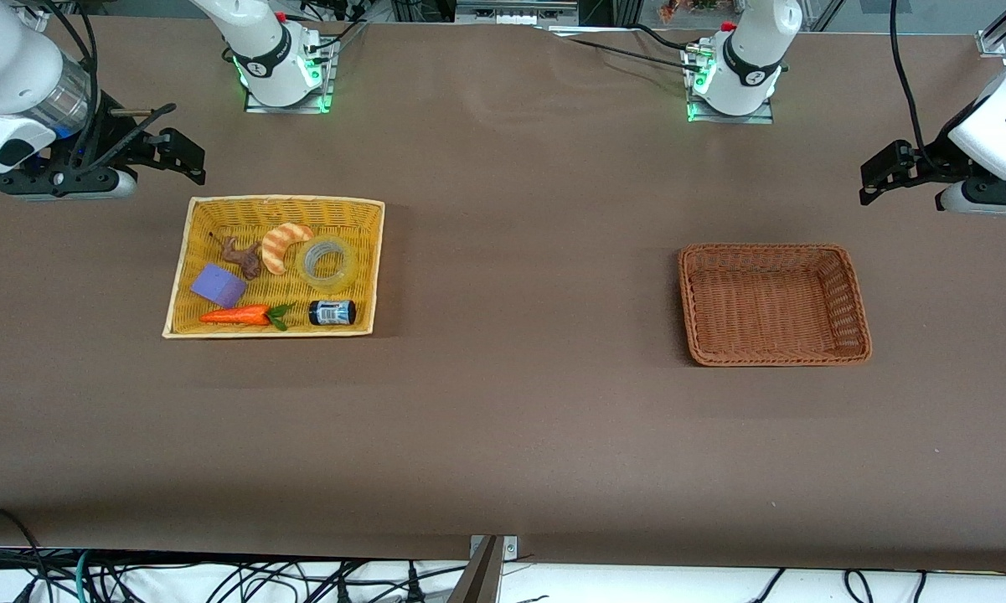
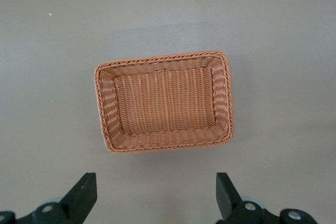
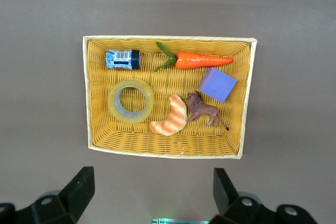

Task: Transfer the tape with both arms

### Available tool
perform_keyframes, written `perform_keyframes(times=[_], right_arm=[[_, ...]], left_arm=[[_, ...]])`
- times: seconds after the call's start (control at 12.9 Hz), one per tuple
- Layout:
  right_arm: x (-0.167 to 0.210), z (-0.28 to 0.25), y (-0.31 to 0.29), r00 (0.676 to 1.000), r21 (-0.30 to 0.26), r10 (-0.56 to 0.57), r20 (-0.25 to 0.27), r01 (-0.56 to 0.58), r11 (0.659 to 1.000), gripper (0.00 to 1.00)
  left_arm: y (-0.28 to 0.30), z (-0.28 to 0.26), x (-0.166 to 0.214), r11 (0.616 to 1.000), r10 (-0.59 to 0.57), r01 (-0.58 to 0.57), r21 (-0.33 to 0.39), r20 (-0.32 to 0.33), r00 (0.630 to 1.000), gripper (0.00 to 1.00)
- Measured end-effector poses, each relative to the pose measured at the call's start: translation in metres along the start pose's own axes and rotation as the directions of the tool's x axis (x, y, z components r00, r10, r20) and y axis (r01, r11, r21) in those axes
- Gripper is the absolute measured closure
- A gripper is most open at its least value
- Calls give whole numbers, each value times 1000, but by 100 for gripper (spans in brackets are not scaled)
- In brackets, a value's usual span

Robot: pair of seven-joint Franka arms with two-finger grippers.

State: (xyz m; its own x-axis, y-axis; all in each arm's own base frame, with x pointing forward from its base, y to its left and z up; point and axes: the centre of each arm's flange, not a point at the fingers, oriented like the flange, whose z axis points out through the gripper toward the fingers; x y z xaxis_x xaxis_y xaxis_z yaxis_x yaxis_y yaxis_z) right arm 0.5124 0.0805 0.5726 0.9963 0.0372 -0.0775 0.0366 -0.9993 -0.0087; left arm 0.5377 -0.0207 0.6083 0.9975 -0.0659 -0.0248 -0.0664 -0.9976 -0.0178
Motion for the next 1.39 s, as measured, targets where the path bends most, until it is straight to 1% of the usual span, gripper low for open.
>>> perform_keyframes(times=[0.23, 1.39], right_arm=[[-3, 2, 0, 1000, -3, -1, 32, 1, 1000, 0], [-5, 3, 0, 999, -4, -23, 44, 24, 1000, 0]], left_arm=[[0, 0, 0, 1000, 0, 0, 0, 0, 1000, 0], [0, 0, 0, 1000, 0, 0, 0, 0, 1000, 0]])
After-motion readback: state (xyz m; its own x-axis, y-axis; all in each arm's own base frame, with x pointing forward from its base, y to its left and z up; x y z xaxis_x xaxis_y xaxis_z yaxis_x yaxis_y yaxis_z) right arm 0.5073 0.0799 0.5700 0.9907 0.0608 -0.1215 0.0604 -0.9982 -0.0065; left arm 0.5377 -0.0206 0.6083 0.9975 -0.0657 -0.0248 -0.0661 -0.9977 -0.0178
